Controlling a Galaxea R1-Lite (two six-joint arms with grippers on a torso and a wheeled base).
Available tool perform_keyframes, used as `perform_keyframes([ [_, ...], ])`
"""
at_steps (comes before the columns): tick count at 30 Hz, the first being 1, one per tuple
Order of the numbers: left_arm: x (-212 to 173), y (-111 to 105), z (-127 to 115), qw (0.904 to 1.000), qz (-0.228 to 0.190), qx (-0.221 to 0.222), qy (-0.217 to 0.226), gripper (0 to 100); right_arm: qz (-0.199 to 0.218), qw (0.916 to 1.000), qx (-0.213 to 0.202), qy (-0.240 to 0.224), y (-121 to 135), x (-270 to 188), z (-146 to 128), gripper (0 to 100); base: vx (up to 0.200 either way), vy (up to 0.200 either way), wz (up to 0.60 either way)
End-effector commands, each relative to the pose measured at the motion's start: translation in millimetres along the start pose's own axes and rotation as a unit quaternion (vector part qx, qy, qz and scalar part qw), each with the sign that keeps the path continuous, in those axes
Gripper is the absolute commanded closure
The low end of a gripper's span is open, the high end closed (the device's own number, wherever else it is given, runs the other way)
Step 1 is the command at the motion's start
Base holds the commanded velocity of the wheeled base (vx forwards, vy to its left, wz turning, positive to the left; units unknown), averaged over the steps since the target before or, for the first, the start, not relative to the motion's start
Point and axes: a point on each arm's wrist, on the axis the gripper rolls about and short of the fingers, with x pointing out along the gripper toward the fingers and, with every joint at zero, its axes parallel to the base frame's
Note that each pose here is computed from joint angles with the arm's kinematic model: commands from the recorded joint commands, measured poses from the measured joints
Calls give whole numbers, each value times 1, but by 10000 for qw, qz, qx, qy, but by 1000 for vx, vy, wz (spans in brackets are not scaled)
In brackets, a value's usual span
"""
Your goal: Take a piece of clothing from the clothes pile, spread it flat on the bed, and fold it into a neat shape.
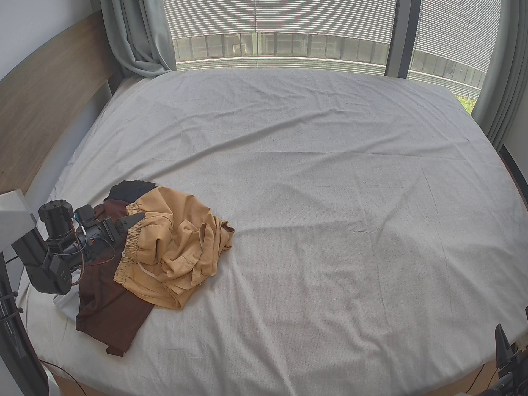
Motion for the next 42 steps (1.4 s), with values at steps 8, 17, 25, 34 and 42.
perform_keyframes([
  [8,13,-9,-6,9995,-189,-223,115,0,1,10000,4,0,0,0,-4,0,0,0,0],
  [17,21,-15,-14,9991,-271,-245,228,0,1,10000,4,-8,0,0,-4,0,0,0,0],
  [25,27,-8,-18,9990,-237,-277,260,0,-7,10000,4,-8,0,0,-4,0,0,0,0],
  [34,28,-4,-14,9987,-219,-434,163,100,-7,10000,4,0,0,0,-4,0,0,0,0],
  [42,28,-5,-14,9985,-296,-429,150,100,-7,10000,4,-8,0,0,-4,0,0,0,0],
])
